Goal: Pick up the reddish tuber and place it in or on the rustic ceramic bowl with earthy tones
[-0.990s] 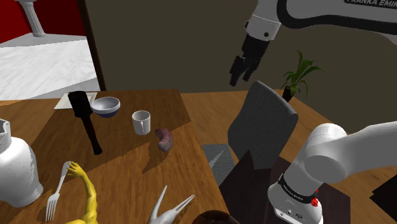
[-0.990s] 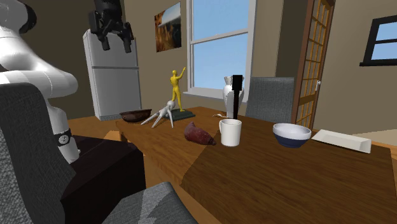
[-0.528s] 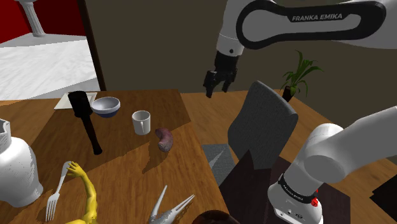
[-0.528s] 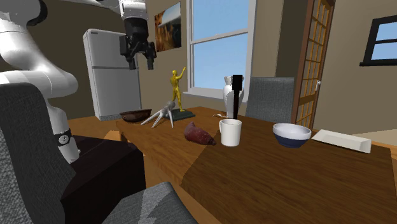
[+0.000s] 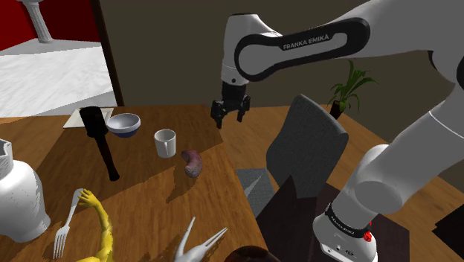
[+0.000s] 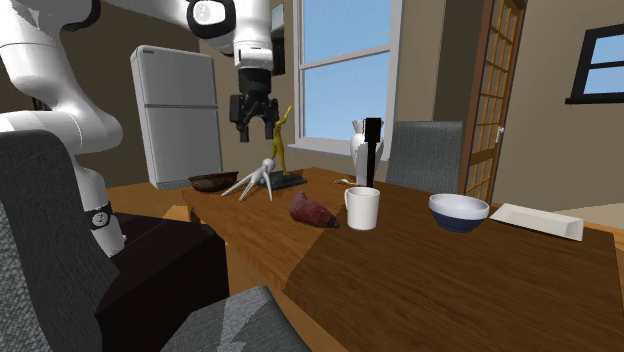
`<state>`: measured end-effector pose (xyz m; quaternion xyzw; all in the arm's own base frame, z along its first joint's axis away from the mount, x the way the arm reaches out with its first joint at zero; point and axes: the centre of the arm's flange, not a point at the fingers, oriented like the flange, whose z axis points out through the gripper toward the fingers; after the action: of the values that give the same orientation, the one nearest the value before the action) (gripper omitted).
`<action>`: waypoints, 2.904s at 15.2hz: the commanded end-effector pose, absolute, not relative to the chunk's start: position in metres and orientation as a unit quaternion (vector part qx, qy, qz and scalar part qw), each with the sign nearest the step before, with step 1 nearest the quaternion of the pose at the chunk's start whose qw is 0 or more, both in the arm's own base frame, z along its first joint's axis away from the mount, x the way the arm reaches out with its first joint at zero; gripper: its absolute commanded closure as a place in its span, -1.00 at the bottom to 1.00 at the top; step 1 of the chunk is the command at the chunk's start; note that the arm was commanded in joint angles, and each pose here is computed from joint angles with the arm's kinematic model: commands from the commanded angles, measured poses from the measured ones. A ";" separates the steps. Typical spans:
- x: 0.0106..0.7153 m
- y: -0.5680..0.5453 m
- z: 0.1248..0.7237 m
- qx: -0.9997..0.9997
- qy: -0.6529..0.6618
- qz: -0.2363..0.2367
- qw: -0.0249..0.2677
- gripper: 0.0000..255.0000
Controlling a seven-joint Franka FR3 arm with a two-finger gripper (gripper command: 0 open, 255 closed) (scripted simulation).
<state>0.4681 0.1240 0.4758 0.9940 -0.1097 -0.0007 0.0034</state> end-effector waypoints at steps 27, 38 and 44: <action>0.605 0.197 0.269 0.979 -0.191 -0.066 0.023 -1.00; 0.605 0.197 0.269 0.979 -0.191 -0.066 0.023 1.00; 0.605 0.197 0.285 0.979 -0.191 -0.066 0.023 1.00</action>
<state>0.6050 0.1969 0.2803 0.9791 -0.1907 -0.0666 0.0233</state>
